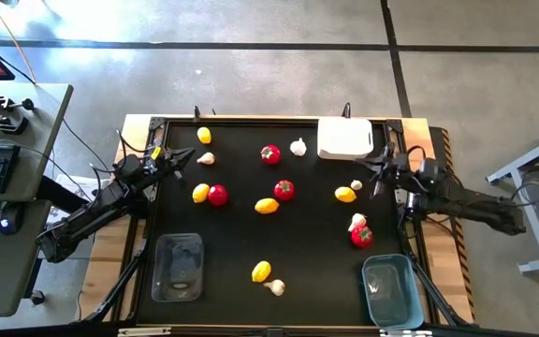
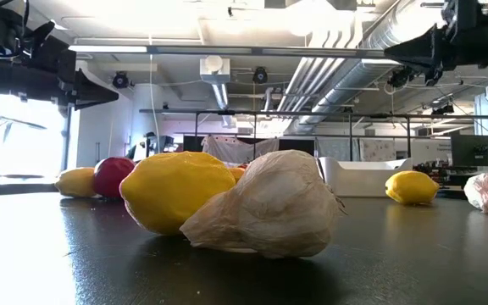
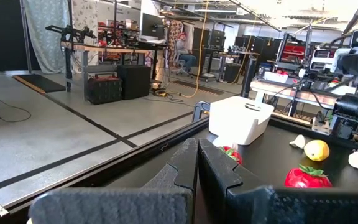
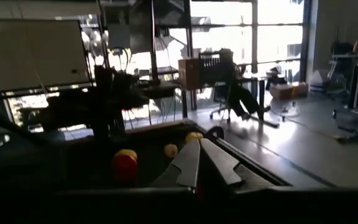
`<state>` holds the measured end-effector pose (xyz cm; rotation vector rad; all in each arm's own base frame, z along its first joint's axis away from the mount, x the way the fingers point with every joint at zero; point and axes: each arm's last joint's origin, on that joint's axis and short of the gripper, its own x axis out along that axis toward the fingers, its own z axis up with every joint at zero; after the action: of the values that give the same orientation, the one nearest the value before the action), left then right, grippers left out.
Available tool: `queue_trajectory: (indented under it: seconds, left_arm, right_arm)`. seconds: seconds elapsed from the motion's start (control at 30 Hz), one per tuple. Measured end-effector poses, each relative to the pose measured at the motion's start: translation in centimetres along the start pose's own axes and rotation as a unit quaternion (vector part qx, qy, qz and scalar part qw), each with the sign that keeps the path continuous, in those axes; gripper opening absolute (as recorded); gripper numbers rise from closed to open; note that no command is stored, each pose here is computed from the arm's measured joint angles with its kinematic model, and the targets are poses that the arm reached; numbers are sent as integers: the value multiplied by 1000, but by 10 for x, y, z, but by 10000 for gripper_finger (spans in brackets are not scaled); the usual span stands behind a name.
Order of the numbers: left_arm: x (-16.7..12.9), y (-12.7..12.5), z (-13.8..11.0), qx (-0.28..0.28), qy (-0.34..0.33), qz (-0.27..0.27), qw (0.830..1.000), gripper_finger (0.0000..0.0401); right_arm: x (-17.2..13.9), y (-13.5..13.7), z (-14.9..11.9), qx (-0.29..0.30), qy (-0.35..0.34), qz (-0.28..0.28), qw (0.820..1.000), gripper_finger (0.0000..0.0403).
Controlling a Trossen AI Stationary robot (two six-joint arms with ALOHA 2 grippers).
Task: Sort produce into baskets
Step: Put the garlic into the white bin
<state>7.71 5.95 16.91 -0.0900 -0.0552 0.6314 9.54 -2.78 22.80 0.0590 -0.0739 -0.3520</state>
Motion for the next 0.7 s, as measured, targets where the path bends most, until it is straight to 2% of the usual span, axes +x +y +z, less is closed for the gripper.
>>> queue_trajectory:
  seconds: [0.1,0.27,0.43,0.53,0.7]
  left_arm:
    - [0,0,0,0,0,0,1000,1]
    - [0,0,0,0,0,0,1000,1]
    - [0,0,0,0,0,0,1000,1]
    - [0,0,0,0,0,0,1000,1]
    - [0,0,0,0,0,0,1000,1]
  right_arm:
    - [9,2,12,17,74,-5,997,0]
    - [29,6,33,29,196,-17,980,0]
    - [56,17,49,61,241,60,967,0]
    - [69,28,48,66,281,100,952,3]
    - [85,48,42,74,348,120,927,36]
